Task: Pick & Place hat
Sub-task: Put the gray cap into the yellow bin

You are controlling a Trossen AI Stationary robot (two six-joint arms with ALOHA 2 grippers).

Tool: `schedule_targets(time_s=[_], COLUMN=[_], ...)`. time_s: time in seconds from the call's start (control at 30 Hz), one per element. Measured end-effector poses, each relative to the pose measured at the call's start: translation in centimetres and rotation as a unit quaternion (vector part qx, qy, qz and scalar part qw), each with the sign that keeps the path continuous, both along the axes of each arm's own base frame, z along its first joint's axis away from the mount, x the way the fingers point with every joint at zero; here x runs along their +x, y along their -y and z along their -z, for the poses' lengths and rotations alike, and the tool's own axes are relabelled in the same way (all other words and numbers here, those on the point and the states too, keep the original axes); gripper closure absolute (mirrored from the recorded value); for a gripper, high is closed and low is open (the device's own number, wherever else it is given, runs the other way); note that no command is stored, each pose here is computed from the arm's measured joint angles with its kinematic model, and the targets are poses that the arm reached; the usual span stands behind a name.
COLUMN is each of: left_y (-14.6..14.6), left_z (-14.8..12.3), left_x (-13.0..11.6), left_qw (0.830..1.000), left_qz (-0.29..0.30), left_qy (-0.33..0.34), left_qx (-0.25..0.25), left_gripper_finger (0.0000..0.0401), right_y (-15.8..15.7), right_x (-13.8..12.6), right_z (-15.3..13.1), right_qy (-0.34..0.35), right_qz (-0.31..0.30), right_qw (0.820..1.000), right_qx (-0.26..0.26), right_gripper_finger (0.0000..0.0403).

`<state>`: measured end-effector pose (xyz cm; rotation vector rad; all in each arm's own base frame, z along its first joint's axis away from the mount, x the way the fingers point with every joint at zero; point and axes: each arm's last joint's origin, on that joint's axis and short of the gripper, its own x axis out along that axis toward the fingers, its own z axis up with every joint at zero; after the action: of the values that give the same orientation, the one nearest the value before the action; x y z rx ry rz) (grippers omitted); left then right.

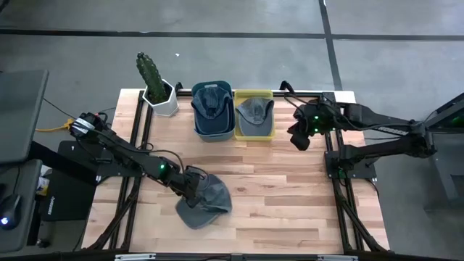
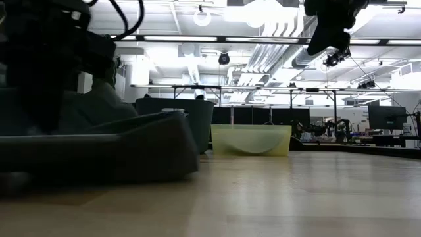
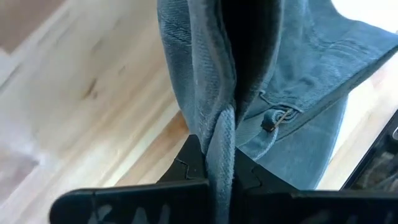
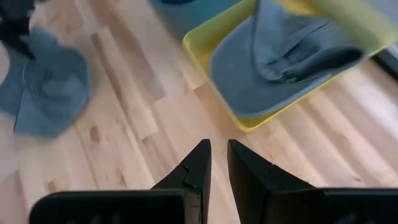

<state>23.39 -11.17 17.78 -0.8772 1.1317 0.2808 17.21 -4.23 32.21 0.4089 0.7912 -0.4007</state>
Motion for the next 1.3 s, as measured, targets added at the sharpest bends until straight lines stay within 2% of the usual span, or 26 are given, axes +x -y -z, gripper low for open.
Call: schedule_targets(time_s=[0.17,0.47,0.63,0.87,1.3], left_y=[-1.0,-2.9,-3.9,-4.9,-5.6], left_z=[-0.2,-1.2,-1.8,-2.7,-4.1], left_x=[0.8,3.0,3.9,4.9,5.9], left_qw=[1.000,0.993,0.986,0.972,0.943], left_qz=[-0.019,-0.045,-0.062,-0.089,-0.136], left_qy=[0.020,0.112,0.153,0.214,0.303], left_qx=[-0.003,-0.017,-0.023,-0.029,0.000], left_gripper_finger=[0.0401,0.0401,0.0401,0.0401,0.0401], right_y=[-0.2,-0.9,-1.0,-1.0,-1.0], right_x=[-2.2,-4.8,-5.1,-4.9,-4.9], right_z=[0.0,4.0,5.6,6.4,6.4], right_qy=[0.045,0.104,0.127,0.145,0.149], right_qz=[0.038,0.086,0.099,0.113,0.131], right_qw=[0.998,0.989,0.983,0.976,0.973], right_qx=[-0.016,0.055,0.084,0.116,0.118], right_gripper_finger=[0.0351,0.0350,0.0349,0.0349,0.0349])
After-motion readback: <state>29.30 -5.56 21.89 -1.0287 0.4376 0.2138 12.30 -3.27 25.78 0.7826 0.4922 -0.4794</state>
